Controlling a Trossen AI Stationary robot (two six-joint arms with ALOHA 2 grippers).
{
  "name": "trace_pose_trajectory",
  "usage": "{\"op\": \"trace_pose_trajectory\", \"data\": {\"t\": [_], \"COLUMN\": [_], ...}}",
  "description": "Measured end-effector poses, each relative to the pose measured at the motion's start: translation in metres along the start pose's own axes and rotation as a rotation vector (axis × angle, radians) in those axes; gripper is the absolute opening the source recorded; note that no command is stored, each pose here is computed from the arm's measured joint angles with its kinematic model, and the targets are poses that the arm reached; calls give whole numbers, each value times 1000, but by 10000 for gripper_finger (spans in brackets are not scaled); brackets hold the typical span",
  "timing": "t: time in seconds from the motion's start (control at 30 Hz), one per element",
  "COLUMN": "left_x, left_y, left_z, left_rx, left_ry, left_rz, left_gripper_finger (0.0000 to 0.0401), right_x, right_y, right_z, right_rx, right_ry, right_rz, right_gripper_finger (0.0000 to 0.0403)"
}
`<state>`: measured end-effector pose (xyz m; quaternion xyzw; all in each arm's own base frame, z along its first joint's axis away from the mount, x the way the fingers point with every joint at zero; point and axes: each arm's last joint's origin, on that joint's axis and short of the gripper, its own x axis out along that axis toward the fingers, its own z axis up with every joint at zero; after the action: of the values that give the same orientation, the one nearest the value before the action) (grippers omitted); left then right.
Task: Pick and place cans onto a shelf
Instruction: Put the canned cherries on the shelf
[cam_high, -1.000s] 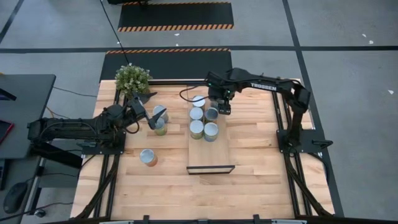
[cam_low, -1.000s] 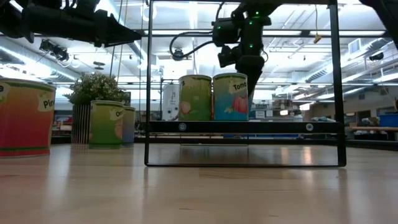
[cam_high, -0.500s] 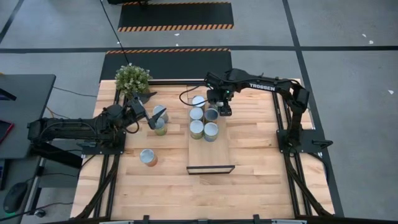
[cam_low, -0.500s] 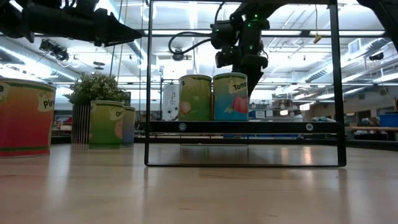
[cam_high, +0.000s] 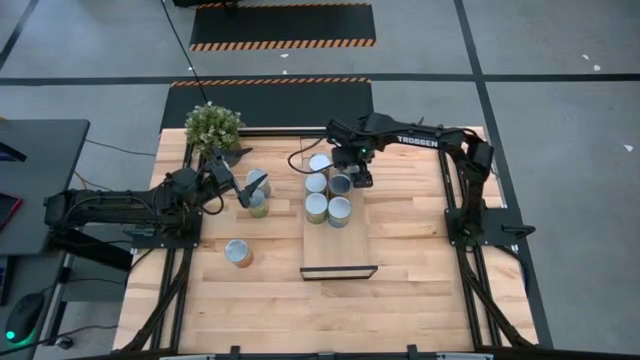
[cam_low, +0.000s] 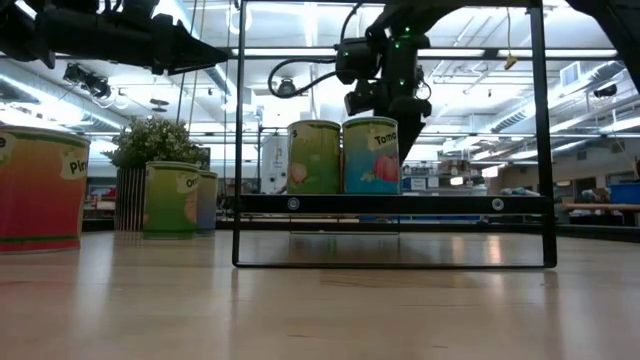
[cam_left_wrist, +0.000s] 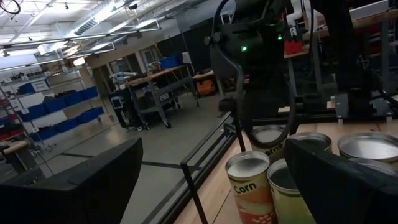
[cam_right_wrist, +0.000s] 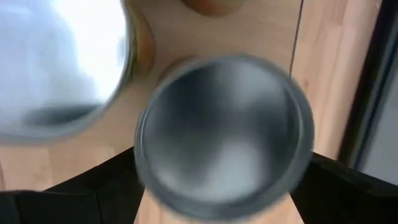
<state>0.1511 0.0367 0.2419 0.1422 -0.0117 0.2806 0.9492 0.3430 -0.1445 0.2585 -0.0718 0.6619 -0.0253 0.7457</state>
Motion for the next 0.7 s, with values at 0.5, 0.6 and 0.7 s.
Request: {"op": "trace_pose_trajectory", "data": {"t": [0.5,0.6,0.7], "left_x": [0,0,0], "left_y": [0,0,0], "left_z": [0,0,0], "left_rx": [0,0,-4], "left_ry": [0,0,1], "left_rz": [-1,-1,-1], "left_gripper_finger": [396,396,396], "right_x": [-18,-15,-8], "right_y": [10,9,9], "right_z": [-5,-9,-14], "right_rx": [71,102,136], "right_ry": [100,121,141], "right_rz": [-48,-40,8], "right_gripper_finger": [349,349,349]}}
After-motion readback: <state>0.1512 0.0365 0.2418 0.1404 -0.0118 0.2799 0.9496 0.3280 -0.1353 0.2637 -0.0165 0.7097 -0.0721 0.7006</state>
